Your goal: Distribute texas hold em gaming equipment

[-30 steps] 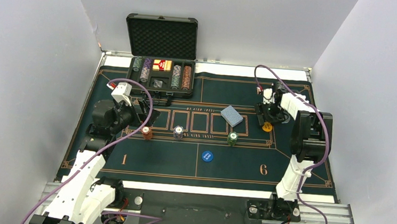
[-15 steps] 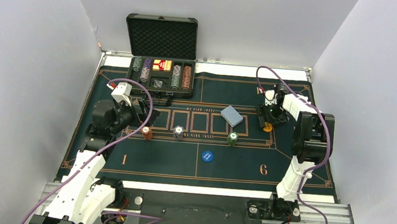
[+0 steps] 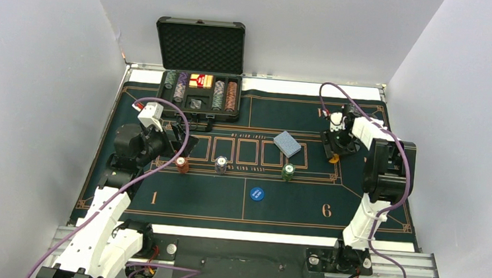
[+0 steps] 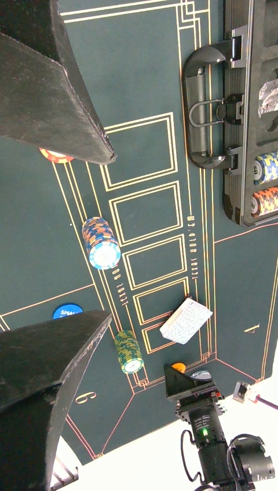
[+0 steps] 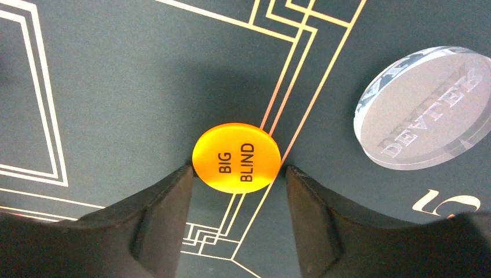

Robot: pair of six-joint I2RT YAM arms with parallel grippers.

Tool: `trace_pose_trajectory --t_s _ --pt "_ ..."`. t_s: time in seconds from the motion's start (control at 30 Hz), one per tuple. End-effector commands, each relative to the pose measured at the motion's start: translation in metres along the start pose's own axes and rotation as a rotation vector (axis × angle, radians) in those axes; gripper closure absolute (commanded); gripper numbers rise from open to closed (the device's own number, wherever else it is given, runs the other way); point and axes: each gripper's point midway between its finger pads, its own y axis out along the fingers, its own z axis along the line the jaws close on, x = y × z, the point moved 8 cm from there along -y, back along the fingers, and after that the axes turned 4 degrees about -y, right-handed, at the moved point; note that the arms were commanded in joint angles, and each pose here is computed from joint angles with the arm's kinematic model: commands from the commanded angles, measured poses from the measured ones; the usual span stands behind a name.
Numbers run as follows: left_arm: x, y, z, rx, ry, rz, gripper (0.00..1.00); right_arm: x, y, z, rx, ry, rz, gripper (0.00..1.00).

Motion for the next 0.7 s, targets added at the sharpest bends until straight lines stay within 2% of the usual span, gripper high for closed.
trace_pose_trajectory --t_s 0.0,0.07,0.2,0.43,0.5,0.67 --pt "0.008 -0.002 -0.007 -0.050 0.026 -0.045 0.01 -0.014 0.003 0.005 0.030 0.001 0.060 0.33" --pt "0.009 -0.002 -0.007 -0.050 0.026 -0.045 0.01 -0.013 0.003 0.005 0.030 -0.001 0.055 0.32" --pt "0.008 -0.001 -0.007 -0.050 0.025 -0.044 0.01 -0.012 0.004 0.007 0.046 -0.009 0.052 0.37" --pt "0.008 -0.001 -0.007 -0.051 0.025 -0.044 0.01 -0.011 0.002 0.011 0.060 -0.025 0.032 0.58" --pt "0.008 -0.001 -0.006 -0.050 0.023 -0.042 0.01 -0.010 -0.001 0.011 0.056 -0.030 0.020 0.61" --pt "0.008 0.000 -0.006 -0.048 0.021 -0.039 0.01 -0.007 -0.009 0.012 0.041 -0.040 -0.009 0.63"
